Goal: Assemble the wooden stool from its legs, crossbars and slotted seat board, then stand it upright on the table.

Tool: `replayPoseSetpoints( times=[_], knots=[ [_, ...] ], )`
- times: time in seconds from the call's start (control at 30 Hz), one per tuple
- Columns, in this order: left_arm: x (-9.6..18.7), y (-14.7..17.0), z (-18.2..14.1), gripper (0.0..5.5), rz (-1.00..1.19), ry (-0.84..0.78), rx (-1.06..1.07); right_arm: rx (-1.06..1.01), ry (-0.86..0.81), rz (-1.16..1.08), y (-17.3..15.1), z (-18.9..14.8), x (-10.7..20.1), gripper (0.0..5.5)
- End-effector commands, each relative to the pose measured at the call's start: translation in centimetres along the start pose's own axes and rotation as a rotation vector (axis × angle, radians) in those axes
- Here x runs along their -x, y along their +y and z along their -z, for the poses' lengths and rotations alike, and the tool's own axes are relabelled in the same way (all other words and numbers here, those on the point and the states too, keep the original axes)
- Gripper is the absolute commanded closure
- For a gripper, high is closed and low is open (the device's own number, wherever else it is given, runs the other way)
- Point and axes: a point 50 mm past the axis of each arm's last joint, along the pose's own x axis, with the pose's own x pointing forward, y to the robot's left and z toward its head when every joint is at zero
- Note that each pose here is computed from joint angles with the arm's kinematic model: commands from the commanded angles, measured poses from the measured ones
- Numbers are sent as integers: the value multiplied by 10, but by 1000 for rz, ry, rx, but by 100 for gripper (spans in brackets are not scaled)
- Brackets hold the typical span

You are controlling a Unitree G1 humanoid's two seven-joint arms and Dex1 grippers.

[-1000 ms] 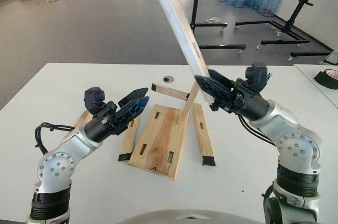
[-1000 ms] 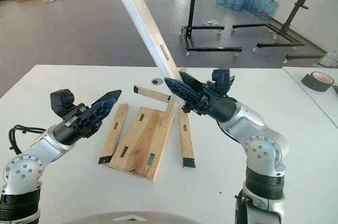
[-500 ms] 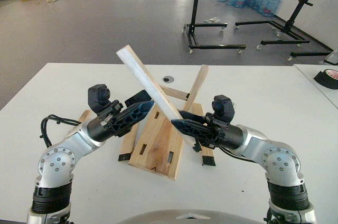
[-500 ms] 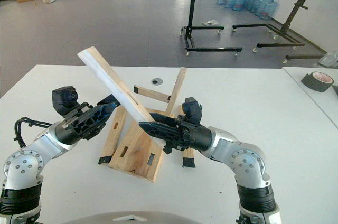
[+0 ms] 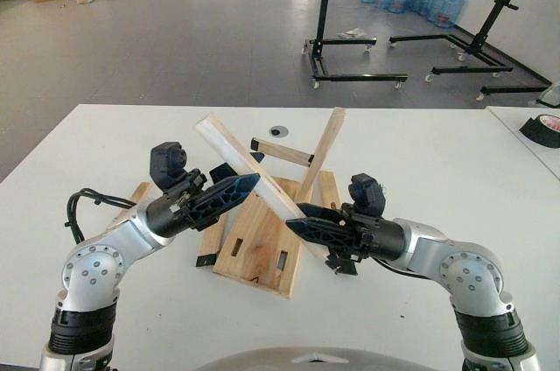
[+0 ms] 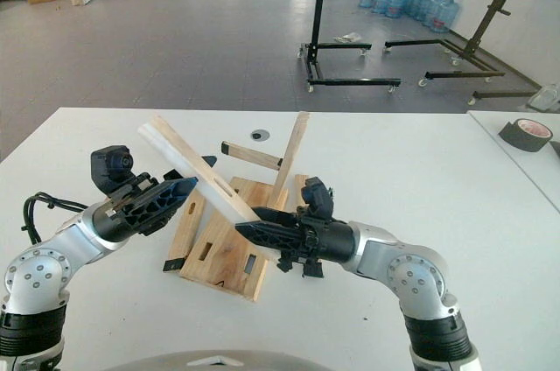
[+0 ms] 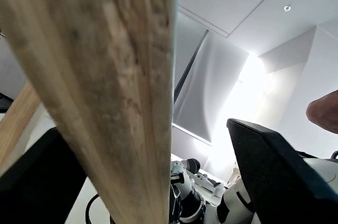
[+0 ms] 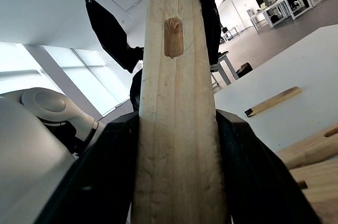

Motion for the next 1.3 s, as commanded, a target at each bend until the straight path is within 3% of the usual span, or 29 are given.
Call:
replayPoseSetpoints(
  times=[0.03, 0.53, 0.73, 0.87, 0.97, 1.17, 1.3],
  knots=[
    [2, 0, -3, 123, -17, 18, -7, 42, 19, 29, -1, -1, 4, 346],
    [7, 2, 4, 343, -52, 75, 24, 39, 51, 35, -5, -2, 11, 346],
    [7, 3, 3, 346, -44, 56, 13, 18, 21, 59, -10, -6, 11, 346],
    [8, 6, -5, 347, -64, 29, -46, -30, -8, 29, -4, -11, 11, 238],
    [17, 9, -22, 347, -116, 7, -134, -19, 25, 106, -7, -7, 17, 198],
    [48, -1, -70, 347, -210, 3, -325, 174, 128, 326, -19, -3, 30, 198],
    [55, -3, -84, 347, -270, 28, -400, 410, 352, 400, -29, 16, 17, 198]
  ],
)
